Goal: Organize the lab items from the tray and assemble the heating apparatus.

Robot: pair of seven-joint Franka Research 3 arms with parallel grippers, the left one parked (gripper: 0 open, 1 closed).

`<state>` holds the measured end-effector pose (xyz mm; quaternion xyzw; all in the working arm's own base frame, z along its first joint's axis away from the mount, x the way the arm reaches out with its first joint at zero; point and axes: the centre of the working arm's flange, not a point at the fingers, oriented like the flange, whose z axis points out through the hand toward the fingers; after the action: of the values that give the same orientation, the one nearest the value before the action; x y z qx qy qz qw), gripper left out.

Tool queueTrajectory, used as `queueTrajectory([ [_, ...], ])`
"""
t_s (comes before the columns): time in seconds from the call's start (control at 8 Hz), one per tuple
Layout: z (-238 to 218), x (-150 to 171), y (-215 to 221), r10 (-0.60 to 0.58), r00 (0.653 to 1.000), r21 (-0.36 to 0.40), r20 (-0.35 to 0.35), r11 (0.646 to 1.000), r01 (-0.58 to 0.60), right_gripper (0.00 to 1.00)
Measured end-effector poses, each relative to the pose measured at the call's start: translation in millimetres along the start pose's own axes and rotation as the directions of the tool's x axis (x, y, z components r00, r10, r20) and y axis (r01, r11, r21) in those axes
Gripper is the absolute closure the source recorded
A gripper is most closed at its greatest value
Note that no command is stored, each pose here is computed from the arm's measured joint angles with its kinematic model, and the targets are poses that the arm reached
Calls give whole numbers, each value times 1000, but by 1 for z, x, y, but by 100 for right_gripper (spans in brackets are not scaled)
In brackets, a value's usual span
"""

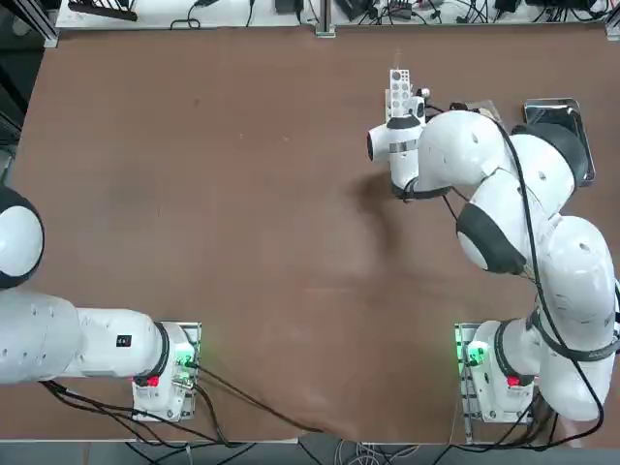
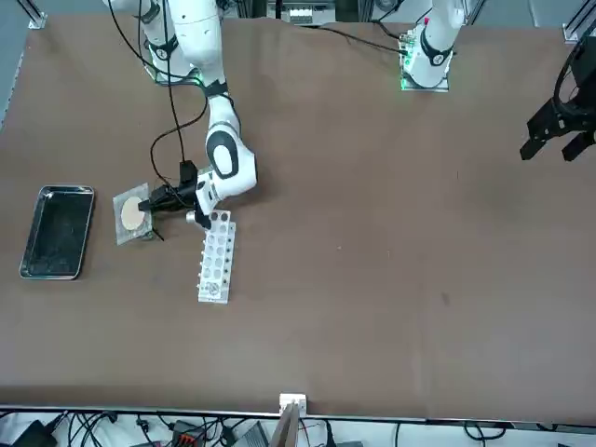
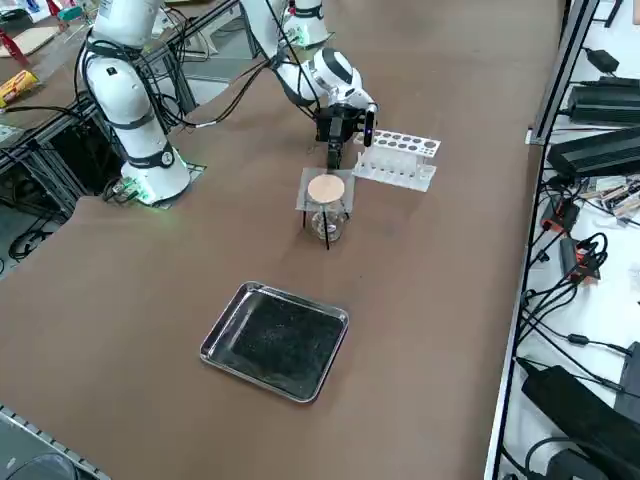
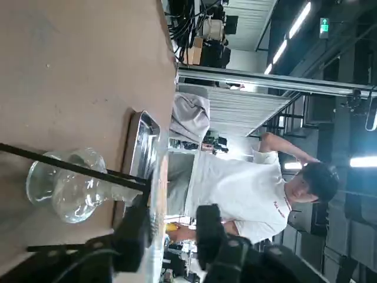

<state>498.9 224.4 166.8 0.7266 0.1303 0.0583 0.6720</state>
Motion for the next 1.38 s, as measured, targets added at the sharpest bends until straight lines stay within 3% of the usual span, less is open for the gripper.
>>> queueTrajectory([
  [0.25,-4,0,0,1,1000,1,-6,1000,-1,11],
  [0.38,-4,0,0,2,1000,2,-7,1000,-2,0],
  [0.62,-6,0,1,7,1000,15,2,1000,-7,0],
  [0.88,-27,0,7,-5,999,102,43,995,1,0],
  [1.38,-73,-6,94,-52,993,293,108,956,18,0],
])
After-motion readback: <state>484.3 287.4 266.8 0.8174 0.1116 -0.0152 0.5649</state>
